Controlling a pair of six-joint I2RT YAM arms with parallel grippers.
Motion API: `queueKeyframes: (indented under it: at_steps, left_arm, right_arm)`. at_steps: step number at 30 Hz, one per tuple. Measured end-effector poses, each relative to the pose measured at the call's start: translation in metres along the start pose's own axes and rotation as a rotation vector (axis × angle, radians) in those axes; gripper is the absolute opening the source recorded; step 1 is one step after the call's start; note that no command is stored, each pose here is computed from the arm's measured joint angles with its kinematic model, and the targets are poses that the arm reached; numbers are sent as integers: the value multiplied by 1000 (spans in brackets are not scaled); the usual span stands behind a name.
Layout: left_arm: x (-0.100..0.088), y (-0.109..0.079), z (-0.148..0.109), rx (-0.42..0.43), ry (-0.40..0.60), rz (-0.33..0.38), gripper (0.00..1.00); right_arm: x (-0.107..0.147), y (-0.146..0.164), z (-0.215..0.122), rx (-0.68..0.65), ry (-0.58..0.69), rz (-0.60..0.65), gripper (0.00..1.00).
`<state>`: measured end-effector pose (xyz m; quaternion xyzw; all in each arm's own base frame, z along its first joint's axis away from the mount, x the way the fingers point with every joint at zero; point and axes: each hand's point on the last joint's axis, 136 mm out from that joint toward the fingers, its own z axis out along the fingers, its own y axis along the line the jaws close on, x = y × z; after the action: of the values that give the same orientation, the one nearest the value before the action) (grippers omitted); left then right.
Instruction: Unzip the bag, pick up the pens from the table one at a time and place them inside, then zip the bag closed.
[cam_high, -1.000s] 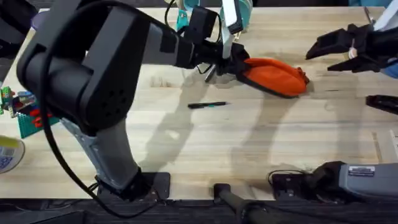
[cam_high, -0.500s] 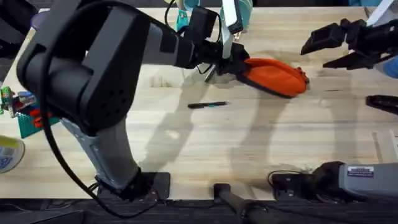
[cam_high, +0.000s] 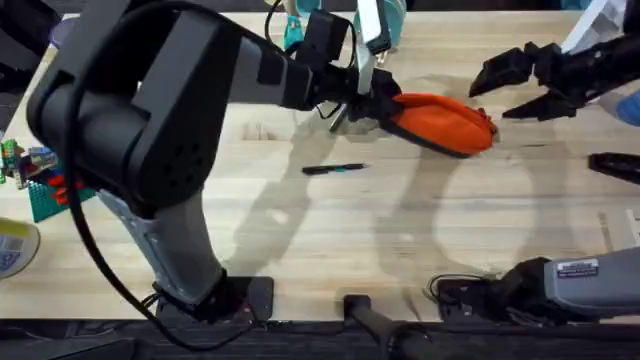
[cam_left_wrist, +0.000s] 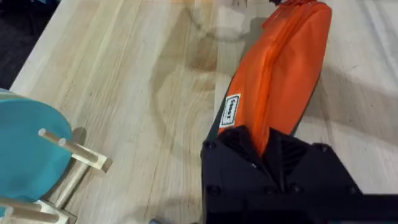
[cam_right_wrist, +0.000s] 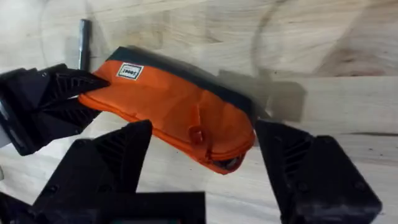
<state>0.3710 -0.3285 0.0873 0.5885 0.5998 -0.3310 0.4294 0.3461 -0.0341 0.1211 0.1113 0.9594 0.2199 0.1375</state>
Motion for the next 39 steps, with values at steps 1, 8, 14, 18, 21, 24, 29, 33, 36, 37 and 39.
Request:
queueKeyframes:
  at_steps: [1,8,14,18,21,24,29,33,36,37,39]
  left_arm:
    - [0,0,0,0,0,0,44]
    - [0,0,0,0,0,0,44]
    - [0,0,0,0,0,0,44]
    - [0,0,0,0,0,0,44]
    - [0,0,0,0,0,0,44]
    - [0,0,0,0,0,0,44]
    - [0,0,0,0,0,0,44]
    - [0,0,0,0,0,0,44]
    - [0,0,0,0,0,0,44]
    - [0,0,0,0,0,0,44]
    - [0,0,0,0,0,0,44]
  right_arm:
    - [0,0,2,0,4,0,997]
    - [4,4,17,-5,47,-12,977]
    - [3,5,18,-6,45,-17,832]
    - [3,5,18,-5,45,-16,763]
    - [3,4,18,-3,45,-16,682]
    - [3,4,18,1,45,-16,520]
    - [3,4,18,2,45,-16,311]
    - [3,4,18,2,46,-15,236]
    - [5,4,18,2,53,-12,196]
    - [5,4,18,2,55,-11,156]
    - [6,4,18,2,56,-9,60]
